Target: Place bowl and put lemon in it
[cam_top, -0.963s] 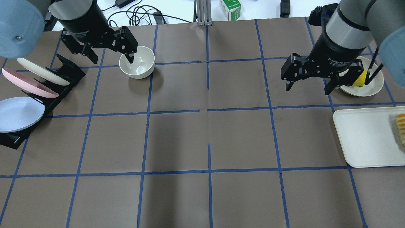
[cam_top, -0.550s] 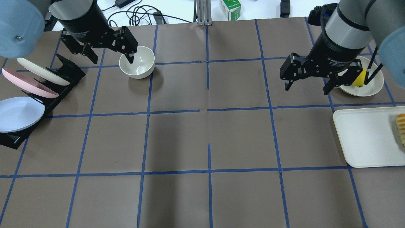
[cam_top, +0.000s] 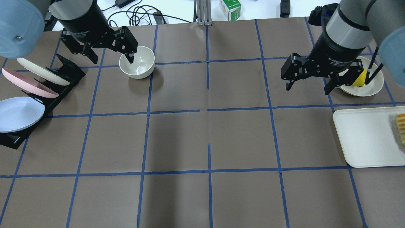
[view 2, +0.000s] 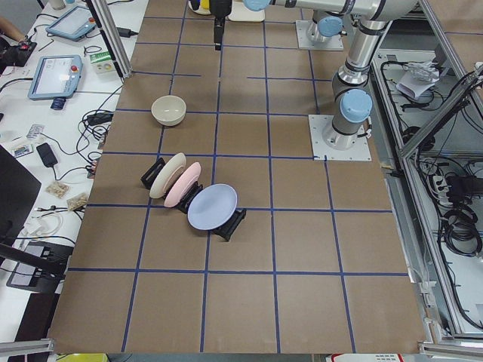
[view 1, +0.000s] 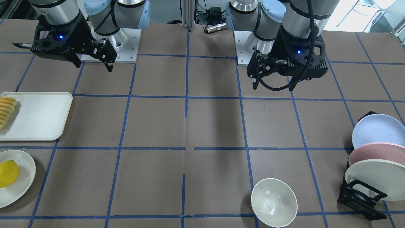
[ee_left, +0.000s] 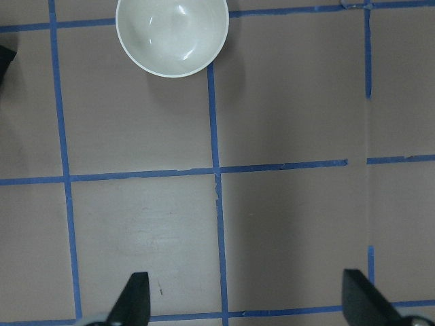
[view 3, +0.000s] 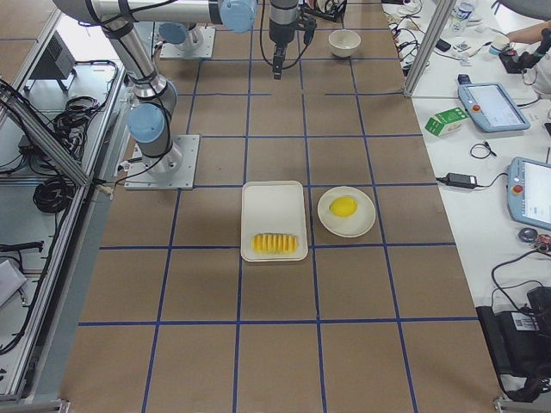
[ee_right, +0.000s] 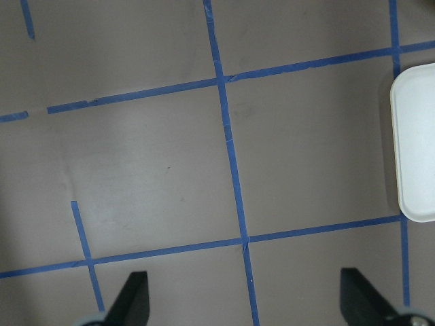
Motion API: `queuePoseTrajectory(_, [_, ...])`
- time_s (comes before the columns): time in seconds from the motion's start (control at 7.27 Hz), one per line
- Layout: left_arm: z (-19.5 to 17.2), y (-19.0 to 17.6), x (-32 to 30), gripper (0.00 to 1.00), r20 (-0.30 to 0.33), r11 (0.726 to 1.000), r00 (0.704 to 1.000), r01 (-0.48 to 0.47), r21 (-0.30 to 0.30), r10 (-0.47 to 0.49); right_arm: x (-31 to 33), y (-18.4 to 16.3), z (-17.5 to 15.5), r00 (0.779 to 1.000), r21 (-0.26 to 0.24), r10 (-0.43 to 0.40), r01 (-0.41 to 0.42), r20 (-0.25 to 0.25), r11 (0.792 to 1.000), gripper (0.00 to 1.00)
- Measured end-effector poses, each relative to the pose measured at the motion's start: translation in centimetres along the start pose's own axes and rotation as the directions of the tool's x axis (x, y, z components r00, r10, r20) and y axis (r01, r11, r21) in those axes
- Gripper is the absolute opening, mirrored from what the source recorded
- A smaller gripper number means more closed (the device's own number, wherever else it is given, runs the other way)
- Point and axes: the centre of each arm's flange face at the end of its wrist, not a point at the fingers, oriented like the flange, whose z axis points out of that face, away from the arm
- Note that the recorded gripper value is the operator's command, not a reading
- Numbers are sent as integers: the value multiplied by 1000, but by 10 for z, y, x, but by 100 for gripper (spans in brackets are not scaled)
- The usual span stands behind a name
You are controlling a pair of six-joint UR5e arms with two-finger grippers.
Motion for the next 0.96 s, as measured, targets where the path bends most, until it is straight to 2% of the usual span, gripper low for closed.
queuePoseTrajectory(0.28, [0,0,0,100,1,1000,1000,-1,1,1,26,-8,12,999,-36,37,-38,-26,999,100])
queuePoseTrajectory(0.41, [-1,0,1,100,0,1000,1000,-1,1,1,56,-20,23,998,-32,51,-52,-23,998,100])
queuePoseTrajectory(0.69, [-1,0,1,100,-1,1000,1000,-1,2,1,115,-43,36,999,11,37,-36,-18,999,100])
queuePoseTrajectory(0.96, [-1,0,1,100,0,1000,1000,-2,2,2,148,-67,50,1000,31,9,-9,-20,999,100])
